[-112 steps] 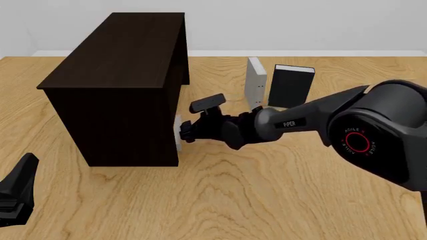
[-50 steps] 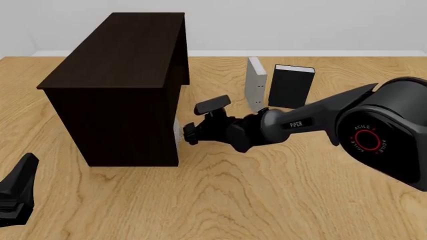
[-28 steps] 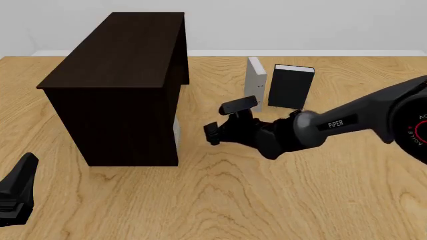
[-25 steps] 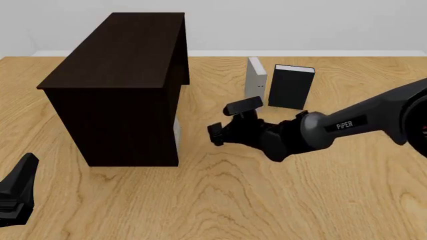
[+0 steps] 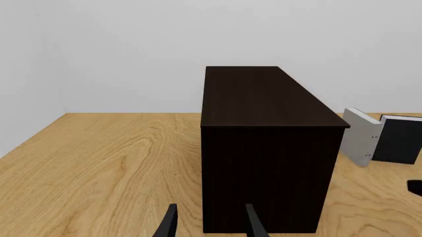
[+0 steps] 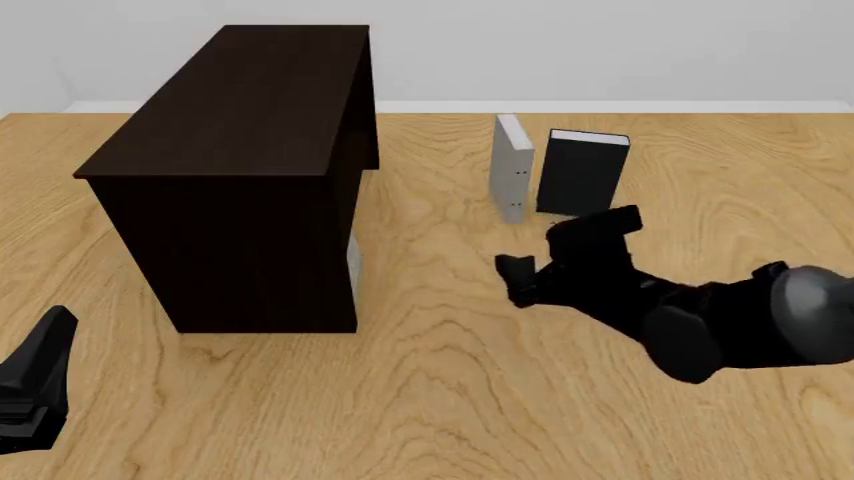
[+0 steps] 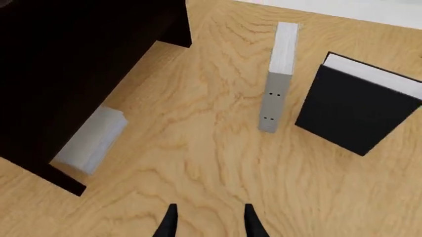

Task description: Pick up the book on the right and place it under the cabinet shelf.

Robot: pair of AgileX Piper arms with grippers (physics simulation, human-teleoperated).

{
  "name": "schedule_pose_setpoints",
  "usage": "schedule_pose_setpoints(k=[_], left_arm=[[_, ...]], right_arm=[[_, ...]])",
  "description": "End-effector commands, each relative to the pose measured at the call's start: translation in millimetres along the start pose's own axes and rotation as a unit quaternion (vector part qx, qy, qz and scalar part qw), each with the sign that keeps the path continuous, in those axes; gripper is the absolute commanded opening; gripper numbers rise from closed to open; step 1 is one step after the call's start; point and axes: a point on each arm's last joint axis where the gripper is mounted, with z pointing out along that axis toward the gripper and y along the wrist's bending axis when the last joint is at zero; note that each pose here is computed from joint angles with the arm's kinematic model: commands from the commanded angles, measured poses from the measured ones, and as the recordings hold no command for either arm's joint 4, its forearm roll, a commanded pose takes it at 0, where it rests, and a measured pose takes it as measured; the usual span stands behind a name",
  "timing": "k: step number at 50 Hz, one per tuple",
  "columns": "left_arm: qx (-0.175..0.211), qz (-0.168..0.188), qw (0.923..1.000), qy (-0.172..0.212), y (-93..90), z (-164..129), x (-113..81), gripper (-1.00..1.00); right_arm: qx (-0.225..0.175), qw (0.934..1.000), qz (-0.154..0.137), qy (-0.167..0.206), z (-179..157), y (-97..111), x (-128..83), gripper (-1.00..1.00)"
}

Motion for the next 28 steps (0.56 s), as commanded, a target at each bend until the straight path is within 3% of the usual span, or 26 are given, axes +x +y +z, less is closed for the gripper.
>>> schedule_pose_setpoints(k=[1, 12, 28], left_arm=[[0.0, 0.0, 1.0, 0.0, 0.0, 0.0, 0.0, 1.0], [0.0, 0.0, 1.0, 0.0, 0.0, 0.0, 0.0, 1.0], [0.0, 0.0, 1.0, 0.0, 0.0, 0.0, 0.0, 1.0]], right_arm=[[0.045, 0.9983, -0.013, -0.035, -57.9, -25.4, 12.9, 1.0], [0.095, 0.9936, -0.009, -0.059, -106.9, -41.7, 33.5, 1.0], [0.126, 0.9885, 0.003, -0.083, -151.5, -42.2, 53.4, 1.0]])
